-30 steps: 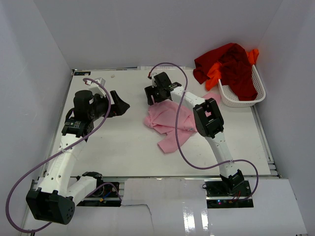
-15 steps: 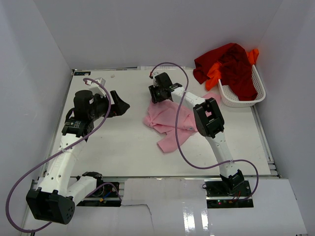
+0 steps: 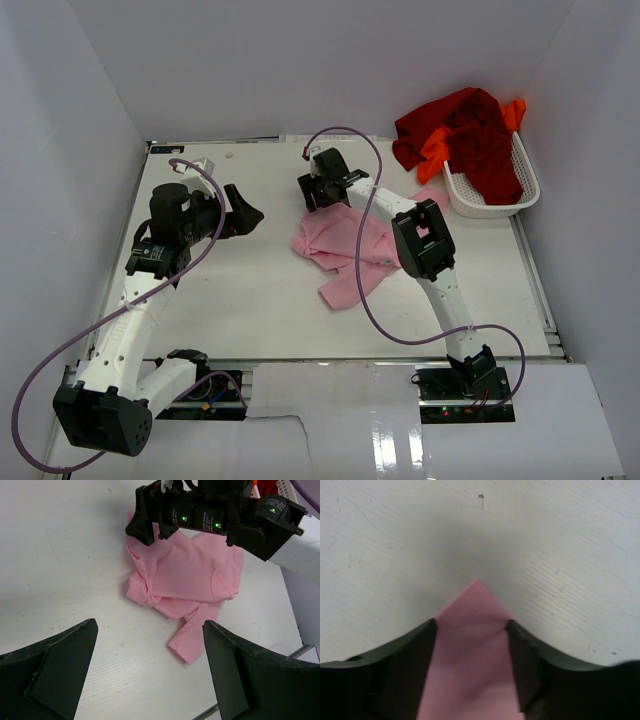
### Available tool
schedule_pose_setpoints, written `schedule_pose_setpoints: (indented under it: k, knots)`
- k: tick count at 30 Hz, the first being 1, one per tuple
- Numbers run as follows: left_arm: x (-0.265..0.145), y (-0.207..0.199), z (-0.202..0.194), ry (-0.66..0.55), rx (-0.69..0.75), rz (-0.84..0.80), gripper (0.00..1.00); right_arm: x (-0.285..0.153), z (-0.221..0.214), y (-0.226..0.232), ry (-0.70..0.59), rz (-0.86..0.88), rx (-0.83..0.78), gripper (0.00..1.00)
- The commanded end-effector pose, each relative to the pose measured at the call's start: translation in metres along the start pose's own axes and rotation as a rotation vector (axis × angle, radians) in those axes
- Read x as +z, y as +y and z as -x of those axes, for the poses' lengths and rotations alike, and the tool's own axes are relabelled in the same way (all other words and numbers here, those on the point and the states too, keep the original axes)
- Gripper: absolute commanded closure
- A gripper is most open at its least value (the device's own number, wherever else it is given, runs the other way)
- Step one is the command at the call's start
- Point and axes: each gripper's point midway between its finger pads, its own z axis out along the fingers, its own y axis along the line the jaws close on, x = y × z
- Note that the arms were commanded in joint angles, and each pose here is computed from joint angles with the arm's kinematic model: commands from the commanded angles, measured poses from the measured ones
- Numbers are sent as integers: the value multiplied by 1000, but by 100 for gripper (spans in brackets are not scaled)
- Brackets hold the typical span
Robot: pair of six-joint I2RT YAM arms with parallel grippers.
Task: Fold and stack the t-shirts
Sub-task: Flatten out the tshirt
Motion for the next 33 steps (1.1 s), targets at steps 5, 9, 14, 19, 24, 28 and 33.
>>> schedule_pose_setpoints:
  k: [5, 9, 14, 19, 24, 28, 33]
  knots:
    - [-6, -2, 5, -21, 12, -1, 3, 6, -48, -4, 140, 8, 30, 20]
    - [-7, -2, 5, -22, 12, 3, 3, 10, -53, -11, 164, -76, 3, 23]
    - [-7, -1, 4, -19, 10, 5, 3, 20, -76, -15, 234, -156, -68, 27]
    - [-6, 1, 2, -17, 8, 10, 3, 22, -88, -16, 255, -159, -70, 60]
    - [-7, 0, 3, -20, 10, 9, 3, 18, -82, -13, 243, -146, -58, 92]
    - [-7, 0, 3, -21, 10, 9, 3, 3, -59, -11, 192, -145, -49, 92]
    - [-5, -2, 4, -19, 8, 1, 3, -38, -10, -13, 86, -169, -43, 92]
